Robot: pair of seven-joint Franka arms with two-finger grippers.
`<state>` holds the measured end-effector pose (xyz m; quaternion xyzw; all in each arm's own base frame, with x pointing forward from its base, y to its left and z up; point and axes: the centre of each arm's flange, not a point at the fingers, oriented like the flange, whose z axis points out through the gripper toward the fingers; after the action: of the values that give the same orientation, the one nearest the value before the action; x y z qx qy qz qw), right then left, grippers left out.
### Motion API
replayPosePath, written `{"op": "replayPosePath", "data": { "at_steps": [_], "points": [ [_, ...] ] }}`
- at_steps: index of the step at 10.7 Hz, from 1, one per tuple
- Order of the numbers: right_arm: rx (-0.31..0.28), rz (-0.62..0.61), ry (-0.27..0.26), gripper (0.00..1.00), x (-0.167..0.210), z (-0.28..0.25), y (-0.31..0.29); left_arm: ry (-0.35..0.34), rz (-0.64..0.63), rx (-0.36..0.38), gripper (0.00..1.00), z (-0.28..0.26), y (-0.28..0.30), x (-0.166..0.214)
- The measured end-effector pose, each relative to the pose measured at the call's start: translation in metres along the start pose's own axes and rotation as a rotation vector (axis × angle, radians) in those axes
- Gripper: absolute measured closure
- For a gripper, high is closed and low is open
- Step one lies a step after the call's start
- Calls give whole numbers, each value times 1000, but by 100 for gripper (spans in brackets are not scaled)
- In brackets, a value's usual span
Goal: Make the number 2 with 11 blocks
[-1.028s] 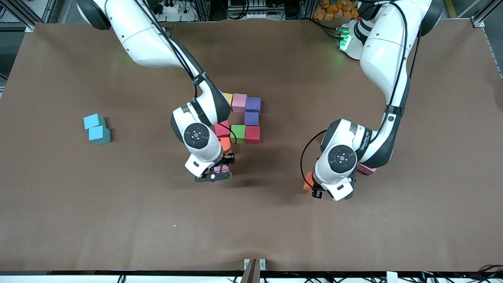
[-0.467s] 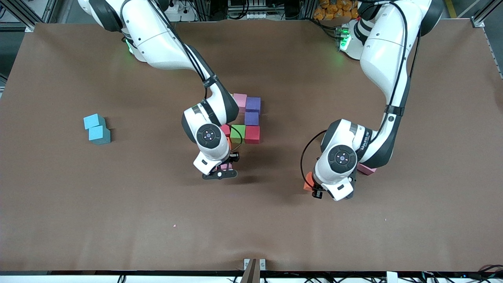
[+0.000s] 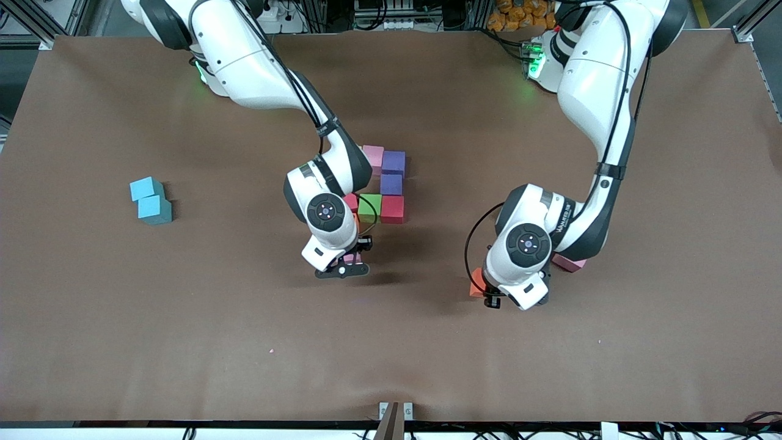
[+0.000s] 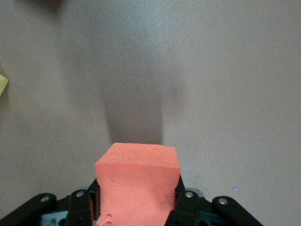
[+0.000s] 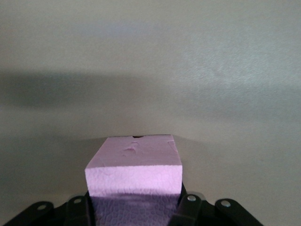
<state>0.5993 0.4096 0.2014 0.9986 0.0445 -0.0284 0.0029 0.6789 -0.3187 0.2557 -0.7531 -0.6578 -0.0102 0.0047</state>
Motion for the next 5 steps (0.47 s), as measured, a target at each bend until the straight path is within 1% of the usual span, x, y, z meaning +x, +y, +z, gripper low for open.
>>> {"op": "replayPosePath", "data": {
  "at_steps": [1,2,4,5],
  "points": [
    [11,8,-5,41,-2,0,-3,0,-10,-1,44,1,-2,-7],
    [17,20,-4,30,-2,0,-5,0,-16,-1,44,3,-3,-13],
    [22,27,7,3,-1,-1,-5,0,-19,0,44,5,-5,-20],
    [23,27,8,0,-1,-1,-5,1,-27,1,44,6,-7,-25]
  ]
}}
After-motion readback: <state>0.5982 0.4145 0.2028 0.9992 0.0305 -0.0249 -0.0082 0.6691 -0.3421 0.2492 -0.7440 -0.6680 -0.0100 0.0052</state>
